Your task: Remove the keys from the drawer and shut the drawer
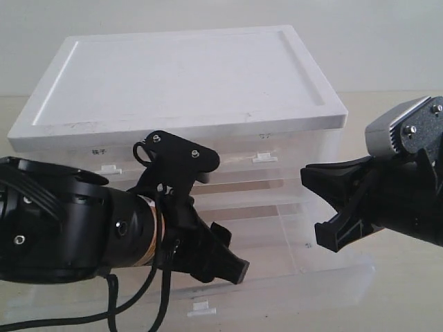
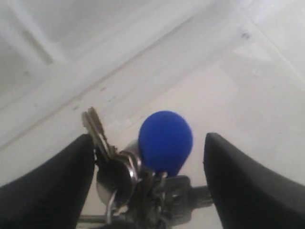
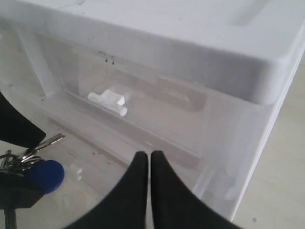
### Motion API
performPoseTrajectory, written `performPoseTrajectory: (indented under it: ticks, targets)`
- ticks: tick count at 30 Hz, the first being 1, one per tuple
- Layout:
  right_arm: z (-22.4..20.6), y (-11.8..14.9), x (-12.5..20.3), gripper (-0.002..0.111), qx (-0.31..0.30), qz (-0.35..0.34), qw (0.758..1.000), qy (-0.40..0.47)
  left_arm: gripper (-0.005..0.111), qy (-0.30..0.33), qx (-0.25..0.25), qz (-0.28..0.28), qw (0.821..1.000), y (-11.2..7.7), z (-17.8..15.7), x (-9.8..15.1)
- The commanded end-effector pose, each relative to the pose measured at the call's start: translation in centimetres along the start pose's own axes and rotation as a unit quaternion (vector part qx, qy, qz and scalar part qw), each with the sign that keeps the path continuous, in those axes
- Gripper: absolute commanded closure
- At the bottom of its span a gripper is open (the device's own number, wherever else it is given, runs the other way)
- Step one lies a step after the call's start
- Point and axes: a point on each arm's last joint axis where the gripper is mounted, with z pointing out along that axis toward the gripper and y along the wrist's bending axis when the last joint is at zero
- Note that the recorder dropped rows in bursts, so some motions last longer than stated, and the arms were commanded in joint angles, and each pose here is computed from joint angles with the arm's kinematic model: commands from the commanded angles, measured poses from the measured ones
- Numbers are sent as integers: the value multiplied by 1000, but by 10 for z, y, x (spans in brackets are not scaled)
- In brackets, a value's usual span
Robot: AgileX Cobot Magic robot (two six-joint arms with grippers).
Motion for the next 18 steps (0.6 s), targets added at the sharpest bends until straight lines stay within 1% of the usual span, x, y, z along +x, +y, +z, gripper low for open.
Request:
performPoseTrajectory:
  ticks: [1, 3, 5, 7, 9, 11, 13, 14, 18]
  targets:
    - [0, -1, -2, 108, 1, 2, 1000, -4, 50, -9, 36, -11, 999, -6, 0, -1]
    - [0, -1, -2, 108, 1, 2, 1000, -4, 58, -6, 27, -8, 1000, -4, 0, -1]
    - [0, -1, -2, 108, 1, 2, 1000, -4, 71, 7, -5, -2, 1000, 2, 0, 2]
    - [0, -1, -2, 108, 1, 2, 1000, -4, 81, 18, -32, 5, 999, 6, 0, 4]
    - [0, -1, -2, 108, 1, 2, 1000, -4, 86, 25, -48, 8, 999, 9, 0, 5]
    - [0, -1, -2, 108, 1, 2, 1000, -4, 92, 25, -44, 23, 998, 9, 0, 5]
    - [0, -1, -2, 108, 1, 2, 1000, -4, 100, 24, -35, 27, 999, 7, 0, 5]
    - [0, -1, -2, 108, 1, 2, 1000, -4, 102, 20, -29, 29, 999, 6, 0, 4]
    - [0, -1, -2, 108, 1, 2, 1000, -4, 102, 9, -10, 35, 999, 3, 0, 2]
